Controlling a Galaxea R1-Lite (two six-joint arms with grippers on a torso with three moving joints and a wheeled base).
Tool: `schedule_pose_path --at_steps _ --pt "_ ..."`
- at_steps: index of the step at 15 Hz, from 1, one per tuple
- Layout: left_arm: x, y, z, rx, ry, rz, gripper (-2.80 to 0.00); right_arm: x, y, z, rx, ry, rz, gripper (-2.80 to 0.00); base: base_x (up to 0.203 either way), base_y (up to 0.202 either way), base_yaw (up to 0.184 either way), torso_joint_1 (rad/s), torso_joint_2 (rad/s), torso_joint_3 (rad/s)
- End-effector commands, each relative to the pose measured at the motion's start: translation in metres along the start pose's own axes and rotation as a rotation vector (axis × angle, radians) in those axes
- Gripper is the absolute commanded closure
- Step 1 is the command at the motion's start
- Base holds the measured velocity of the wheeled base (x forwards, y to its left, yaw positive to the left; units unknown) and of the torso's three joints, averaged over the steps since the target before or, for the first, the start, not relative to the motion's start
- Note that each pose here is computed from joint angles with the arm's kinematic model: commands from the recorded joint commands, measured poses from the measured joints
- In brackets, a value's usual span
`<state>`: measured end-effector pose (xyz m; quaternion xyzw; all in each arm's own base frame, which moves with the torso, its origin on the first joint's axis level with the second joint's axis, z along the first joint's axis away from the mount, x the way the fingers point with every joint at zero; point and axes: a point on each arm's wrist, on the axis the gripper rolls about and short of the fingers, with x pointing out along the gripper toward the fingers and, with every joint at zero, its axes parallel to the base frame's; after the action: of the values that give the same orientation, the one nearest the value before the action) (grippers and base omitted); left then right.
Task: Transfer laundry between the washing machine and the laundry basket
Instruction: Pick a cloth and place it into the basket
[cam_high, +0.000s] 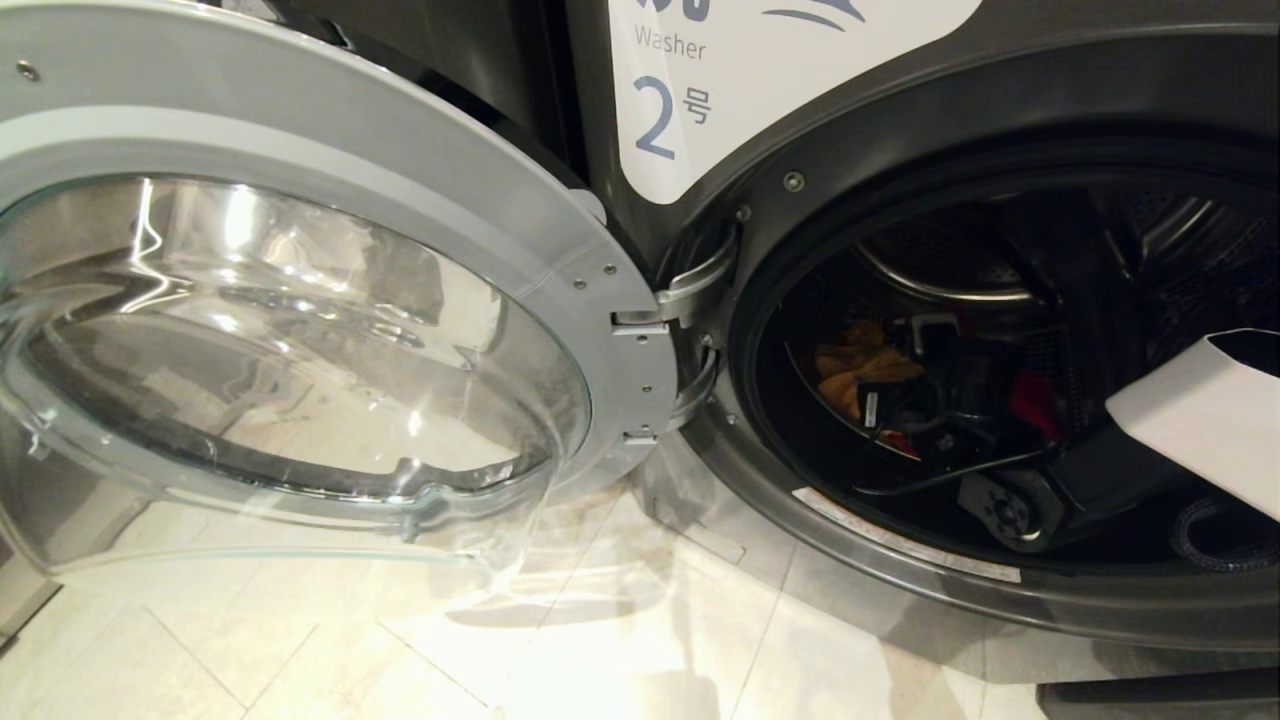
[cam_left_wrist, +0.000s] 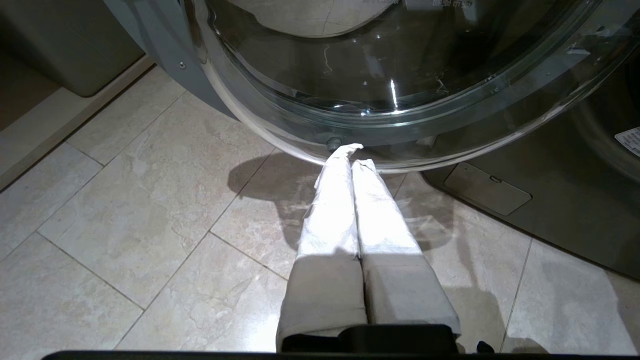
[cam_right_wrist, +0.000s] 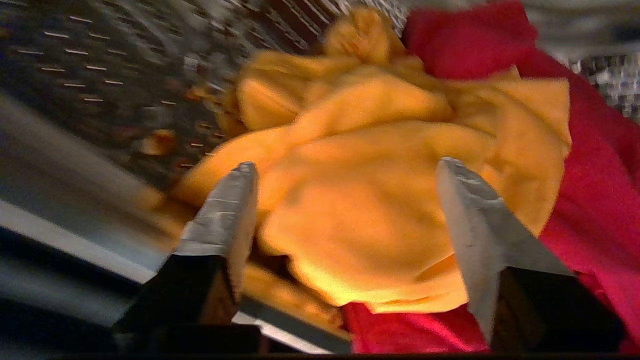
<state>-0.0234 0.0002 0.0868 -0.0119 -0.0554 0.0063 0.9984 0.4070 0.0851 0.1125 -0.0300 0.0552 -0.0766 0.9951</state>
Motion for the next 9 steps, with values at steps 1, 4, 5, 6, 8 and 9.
schedule_pose_path --at_steps 1,4,5,6,8,9 --pt "0.002 0.000 -0.011 0.000 0.040 0.002 0.00 0.010 -0.007 0.006 0.027 0.033 -0.026 -2.80 0.000 0.000 0.000 0.000 0.00 0.000" --pt "0.002 0.000 -0.011 0.000 0.040 0.001 0.00 0.021 -0.022 0.020 0.049 0.052 -0.066 -2.80 0.000 0.000 0.000 0.000 0.00 0.000" --pt "0.002 0.000 -0.011 -0.001 0.040 0.001 0.00 0.022 -0.023 0.024 0.051 0.052 -0.069 -2.80 0.000 0.000 0.000 0.000 0.00 0.000" --pt "0.002 0.000 -0.011 -0.001 0.040 0.002 0.00 0.021 -0.024 0.027 0.052 0.047 -0.070 -2.80 0.000 0.000 0.000 0.000 0.00 0.000" --pt "0.002 0.000 -0.011 0.000 0.040 0.002 0.00 0.019 -0.025 0.029 0.053 0.042 -0.078 -2.80 0.000 0.000 0.000 0.000 0.00 0.000" --pt "0.002 0.000 -0.011 0.001 0.042 0.002 0.00 0.018 -0.026 0.029 0.052 0.042 -0.104 -2.80 0.000 0.000 0.000 0.000 0.00 0.000"
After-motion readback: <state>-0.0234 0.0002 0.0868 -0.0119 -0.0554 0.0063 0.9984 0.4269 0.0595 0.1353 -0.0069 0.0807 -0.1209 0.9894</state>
